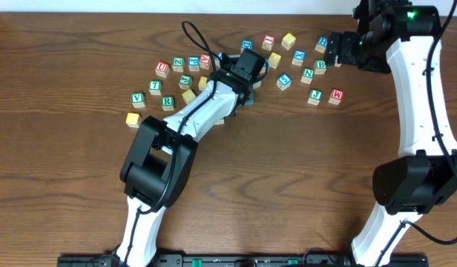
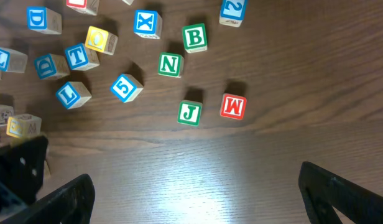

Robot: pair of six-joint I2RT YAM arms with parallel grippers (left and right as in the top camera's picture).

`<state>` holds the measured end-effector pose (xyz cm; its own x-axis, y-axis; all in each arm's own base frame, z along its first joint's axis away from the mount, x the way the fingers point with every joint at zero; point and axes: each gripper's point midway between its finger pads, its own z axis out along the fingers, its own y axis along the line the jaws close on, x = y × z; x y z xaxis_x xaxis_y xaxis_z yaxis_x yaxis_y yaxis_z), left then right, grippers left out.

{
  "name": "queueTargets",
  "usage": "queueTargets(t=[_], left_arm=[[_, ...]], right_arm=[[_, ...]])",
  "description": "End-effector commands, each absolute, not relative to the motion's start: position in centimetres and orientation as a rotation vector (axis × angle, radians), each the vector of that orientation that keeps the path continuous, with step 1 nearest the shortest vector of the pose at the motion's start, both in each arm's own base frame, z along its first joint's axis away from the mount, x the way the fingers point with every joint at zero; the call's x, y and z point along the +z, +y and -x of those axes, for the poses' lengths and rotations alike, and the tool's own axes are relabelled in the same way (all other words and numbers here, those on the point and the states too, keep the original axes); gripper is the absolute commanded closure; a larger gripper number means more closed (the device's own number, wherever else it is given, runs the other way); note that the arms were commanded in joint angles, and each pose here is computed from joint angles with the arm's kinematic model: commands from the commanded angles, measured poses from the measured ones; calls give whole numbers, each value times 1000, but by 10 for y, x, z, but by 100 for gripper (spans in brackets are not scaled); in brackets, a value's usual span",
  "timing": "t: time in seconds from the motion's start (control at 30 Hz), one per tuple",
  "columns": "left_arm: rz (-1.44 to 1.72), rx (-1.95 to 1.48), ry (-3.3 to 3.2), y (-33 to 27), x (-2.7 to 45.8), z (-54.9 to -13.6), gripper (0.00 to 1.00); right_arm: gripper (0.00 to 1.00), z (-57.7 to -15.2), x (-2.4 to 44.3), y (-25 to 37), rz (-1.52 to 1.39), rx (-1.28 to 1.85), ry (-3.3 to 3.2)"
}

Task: Spell out ROBOT
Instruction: 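Carry the O block and set it right of the R block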

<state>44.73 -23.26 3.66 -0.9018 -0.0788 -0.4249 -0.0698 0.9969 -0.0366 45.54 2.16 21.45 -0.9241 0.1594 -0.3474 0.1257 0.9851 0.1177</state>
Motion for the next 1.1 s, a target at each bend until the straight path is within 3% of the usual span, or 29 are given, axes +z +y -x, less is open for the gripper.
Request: queueTargets(t=[0.0, 0.23, 1.07], left_arm=[[62, -118, 2755, -249, 50, -430, 65], [79, -68, 2822, -243, 44, -413, 65], [136, -6, 2827, -236, 24, -412, 64]], right_arm=[[1, -457, 210, 21, -193, 122, 2779], [1, -457, 210, 22, -192, 123, 2779], [1, -454, 209, 23, -196, 132, 2791]])
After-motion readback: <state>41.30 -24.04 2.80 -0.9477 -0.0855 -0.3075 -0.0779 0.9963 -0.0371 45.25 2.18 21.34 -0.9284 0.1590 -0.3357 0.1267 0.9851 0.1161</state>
